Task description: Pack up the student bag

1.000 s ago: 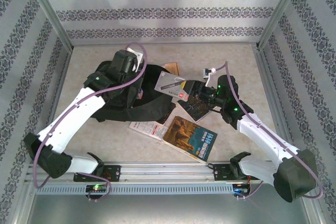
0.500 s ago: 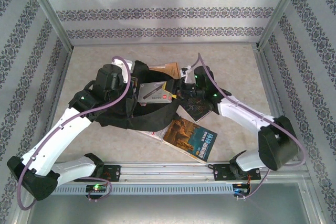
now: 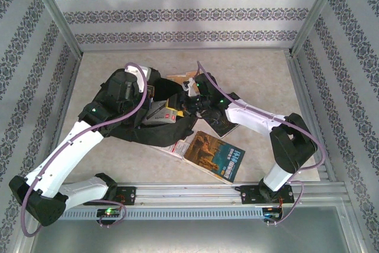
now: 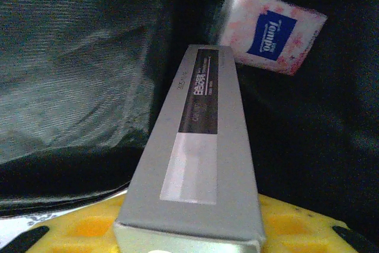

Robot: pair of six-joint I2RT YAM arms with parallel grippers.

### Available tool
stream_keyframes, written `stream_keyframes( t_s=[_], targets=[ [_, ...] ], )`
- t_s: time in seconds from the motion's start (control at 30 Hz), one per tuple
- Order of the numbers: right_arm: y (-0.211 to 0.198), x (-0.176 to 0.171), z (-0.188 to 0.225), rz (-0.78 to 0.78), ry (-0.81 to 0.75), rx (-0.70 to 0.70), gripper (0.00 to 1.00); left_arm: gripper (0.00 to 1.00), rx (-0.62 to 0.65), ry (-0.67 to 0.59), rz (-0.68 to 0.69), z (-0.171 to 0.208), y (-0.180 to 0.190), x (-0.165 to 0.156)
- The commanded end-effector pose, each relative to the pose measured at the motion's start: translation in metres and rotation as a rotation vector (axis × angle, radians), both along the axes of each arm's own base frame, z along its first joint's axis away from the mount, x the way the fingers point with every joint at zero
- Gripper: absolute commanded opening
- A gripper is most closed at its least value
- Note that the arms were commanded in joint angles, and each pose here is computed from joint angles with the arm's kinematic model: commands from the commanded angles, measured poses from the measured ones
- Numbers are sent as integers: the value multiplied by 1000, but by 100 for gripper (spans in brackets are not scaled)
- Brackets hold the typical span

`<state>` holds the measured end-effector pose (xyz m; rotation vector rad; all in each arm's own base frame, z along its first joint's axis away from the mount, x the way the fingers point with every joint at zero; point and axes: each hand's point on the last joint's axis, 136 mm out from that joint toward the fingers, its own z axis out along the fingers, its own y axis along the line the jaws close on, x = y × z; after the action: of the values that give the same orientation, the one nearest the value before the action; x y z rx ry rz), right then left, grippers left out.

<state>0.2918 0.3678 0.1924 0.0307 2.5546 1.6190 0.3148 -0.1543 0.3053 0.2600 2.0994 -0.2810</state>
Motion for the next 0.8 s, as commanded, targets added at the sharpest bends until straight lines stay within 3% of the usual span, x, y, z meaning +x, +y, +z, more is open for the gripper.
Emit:
stream_keyframes(
  t_s=[0.0, 0.17, 0.43, 0.6, 0.77],
  targets=[
    [2, -3, 16, 27, -48, -16, 42, 0, -60, -176, 41, 59, 6, 11],
    [22, -1, 14, 40, -30, 50, 42, 0, -125, -175, -5, 59, -8, 13],
    [79, 32, 12, 13, -52, 180, 44, 0, -294, -170, -64, 65, -30, 13],
    [122, 48, -2, 0, -38, 195, 57, 0, -342, -199, -54, 78, -29, 12],
    [140, 60, -6, 0, -80, 173, 91, 0, -301, -233, -4, 86, -12, 12]
  ],
)
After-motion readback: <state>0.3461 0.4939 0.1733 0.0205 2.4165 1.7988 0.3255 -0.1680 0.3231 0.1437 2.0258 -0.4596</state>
